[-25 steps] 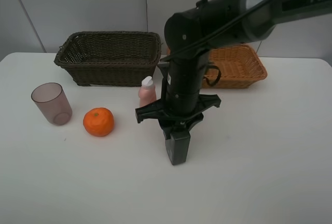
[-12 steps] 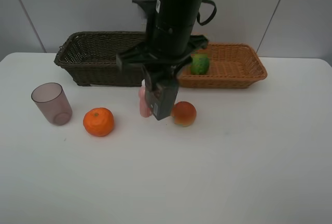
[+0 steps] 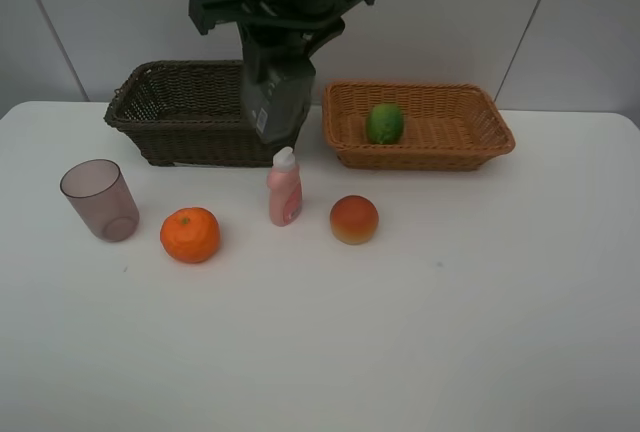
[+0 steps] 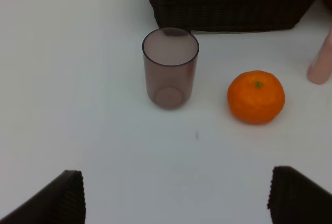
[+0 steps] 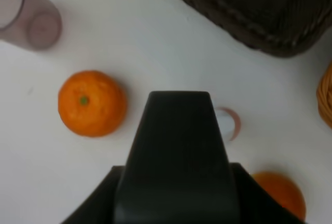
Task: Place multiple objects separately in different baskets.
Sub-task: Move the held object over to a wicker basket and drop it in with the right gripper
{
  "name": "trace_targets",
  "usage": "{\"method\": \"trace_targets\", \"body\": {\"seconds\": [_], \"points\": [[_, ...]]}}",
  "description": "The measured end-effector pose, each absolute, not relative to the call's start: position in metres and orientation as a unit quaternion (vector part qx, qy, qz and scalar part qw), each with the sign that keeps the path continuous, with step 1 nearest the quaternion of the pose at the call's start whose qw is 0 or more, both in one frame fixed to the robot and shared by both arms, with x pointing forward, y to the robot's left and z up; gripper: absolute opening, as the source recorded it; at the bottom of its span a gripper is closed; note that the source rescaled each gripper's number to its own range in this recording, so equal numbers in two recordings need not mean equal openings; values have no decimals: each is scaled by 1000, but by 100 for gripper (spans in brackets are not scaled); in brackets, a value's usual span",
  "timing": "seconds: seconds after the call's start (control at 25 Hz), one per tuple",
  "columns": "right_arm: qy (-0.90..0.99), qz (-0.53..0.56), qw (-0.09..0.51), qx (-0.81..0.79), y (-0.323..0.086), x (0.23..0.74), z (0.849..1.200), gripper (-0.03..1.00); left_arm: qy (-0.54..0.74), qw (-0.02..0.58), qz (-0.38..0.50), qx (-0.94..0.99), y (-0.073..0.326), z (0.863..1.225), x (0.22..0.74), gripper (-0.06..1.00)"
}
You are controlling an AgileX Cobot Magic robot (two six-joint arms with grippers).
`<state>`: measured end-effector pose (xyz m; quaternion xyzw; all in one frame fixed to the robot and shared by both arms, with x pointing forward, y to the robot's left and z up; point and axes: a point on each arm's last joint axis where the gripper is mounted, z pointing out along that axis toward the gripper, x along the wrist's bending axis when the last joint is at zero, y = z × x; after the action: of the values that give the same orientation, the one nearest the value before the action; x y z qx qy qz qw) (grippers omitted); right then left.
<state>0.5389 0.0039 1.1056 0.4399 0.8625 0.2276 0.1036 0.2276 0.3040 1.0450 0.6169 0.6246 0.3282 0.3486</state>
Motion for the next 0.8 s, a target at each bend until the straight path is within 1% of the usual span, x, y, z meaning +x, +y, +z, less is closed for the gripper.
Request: {"method": "trace_targets", "body": {"seconds": [0.2,0.44,0.56,0.8], "points": [[845,310,141,413,21,557,1101,19,625,349,328,617,304,1045,228,92],[819,378,176,393,39,586,1075,19,625,349,328,617,304,1045,228,92],[809,391,185,398,38,605,1057,19,625,349,328,617,304,1045,228,92],[787,409,208,412,25,644,1021,19,625,349,328,617,304,1045,228,92]]}}
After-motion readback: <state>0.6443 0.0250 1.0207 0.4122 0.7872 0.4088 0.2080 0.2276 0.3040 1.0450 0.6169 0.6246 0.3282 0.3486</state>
